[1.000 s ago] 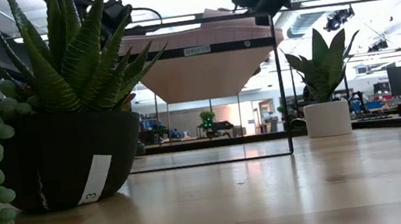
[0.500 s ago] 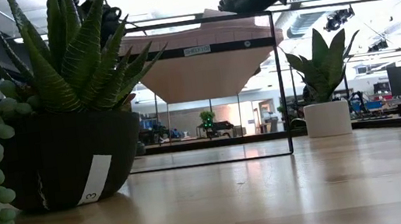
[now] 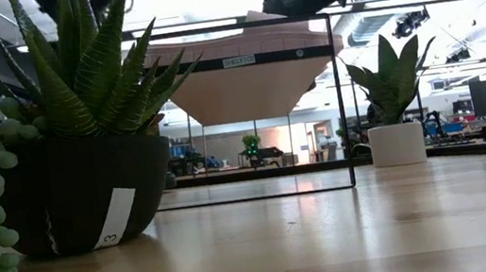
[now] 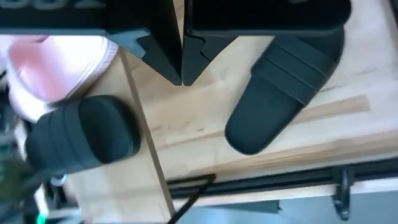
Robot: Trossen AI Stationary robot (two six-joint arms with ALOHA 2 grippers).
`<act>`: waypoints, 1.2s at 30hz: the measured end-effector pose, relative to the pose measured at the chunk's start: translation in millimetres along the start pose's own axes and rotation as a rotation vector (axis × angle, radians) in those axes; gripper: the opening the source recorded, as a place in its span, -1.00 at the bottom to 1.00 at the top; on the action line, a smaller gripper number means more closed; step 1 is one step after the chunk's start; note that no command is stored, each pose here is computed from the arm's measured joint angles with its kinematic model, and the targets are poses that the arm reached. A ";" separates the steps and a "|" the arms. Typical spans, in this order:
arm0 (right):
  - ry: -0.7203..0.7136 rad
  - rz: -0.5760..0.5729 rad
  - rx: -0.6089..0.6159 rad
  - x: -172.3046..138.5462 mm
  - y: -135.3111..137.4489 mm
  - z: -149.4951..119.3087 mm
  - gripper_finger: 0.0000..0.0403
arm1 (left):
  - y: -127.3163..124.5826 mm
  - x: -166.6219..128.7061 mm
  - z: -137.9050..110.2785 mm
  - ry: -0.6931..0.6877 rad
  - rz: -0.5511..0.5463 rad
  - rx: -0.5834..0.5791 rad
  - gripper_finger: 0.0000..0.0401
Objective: Pick and place slides into the shelf
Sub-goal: Put the black slide on the shelf
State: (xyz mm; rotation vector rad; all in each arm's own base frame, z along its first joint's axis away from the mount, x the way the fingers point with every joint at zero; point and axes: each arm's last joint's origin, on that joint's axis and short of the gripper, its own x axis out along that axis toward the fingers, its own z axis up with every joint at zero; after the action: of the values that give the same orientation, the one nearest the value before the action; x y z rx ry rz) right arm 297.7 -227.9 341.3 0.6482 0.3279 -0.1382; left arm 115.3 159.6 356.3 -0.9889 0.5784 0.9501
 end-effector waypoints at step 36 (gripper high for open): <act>0.026 0.334 0.033 -2.5 14.3 10.3 -1.00 | -8.8 7.9 -121.6 -0.392 -0.249 -0.485 -1.00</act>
State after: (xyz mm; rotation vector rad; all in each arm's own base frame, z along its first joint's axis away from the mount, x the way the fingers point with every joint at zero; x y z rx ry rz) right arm 301.2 -222.9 357.9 0.7289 0.2388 0.1847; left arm 127.0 52.6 298.5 -1.2271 -0.1140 1.0458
